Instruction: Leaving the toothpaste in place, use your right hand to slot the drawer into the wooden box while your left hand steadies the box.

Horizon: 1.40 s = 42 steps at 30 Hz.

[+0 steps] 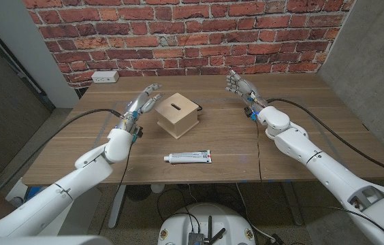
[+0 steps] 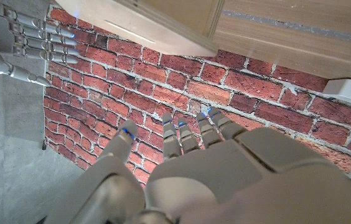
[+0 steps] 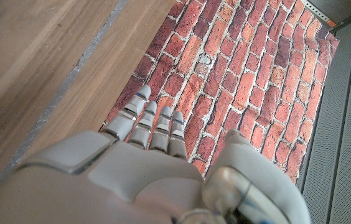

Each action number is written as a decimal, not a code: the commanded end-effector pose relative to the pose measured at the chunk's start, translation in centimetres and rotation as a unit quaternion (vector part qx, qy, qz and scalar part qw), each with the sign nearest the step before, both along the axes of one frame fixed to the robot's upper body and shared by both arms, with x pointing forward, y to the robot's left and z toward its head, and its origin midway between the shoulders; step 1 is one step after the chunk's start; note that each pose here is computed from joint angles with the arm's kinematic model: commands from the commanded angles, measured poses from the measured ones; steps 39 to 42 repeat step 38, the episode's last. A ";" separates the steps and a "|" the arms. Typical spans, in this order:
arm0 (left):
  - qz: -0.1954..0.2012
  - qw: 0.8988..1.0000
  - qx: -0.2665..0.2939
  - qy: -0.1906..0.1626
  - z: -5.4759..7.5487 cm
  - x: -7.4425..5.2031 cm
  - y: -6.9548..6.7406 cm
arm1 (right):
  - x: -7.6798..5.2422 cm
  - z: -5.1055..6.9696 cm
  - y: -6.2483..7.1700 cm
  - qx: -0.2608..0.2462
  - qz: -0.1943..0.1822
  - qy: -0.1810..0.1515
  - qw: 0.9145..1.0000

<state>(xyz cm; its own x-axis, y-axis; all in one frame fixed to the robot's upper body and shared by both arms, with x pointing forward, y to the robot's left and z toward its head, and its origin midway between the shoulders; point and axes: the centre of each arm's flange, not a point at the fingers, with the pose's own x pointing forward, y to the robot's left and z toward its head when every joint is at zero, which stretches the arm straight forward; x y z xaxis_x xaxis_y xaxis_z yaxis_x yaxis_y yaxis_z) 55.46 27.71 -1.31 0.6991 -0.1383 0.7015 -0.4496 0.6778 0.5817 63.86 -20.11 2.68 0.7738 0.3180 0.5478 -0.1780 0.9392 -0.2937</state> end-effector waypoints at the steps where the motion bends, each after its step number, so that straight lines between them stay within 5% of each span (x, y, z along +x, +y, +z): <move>1: -0.030 0.995 -0.092 0.019 -1.4 1.0 0.4 | 0.0 -0.8 -1.7 0.024 0.002 -0.007 1.000; 14: -0.077 0.977 -0.195 0.022 -2.1 2.4 1.5 | 0.7 -2.5 -2.5 0.101 0.025 -0.020 0.994; 31: -0.111 0.962 -0.246 0.039 -3.6 4.0 2.0 | 0.7 -4.6 -3.2 0.166 0.036 -0.021 0.985; 36: -0.138 0.947 -0.285 0.048 -4.1 4.3 2.1 | 0.8 -5.4 -3.4 0.182 0.045 -0.015 0.982; 42: -0.139 0.947 -0.284 0.055 -4.2 4.4 2.2 | 0.9 -5.7 -3.4 0.187 0.048 -0.009 0.981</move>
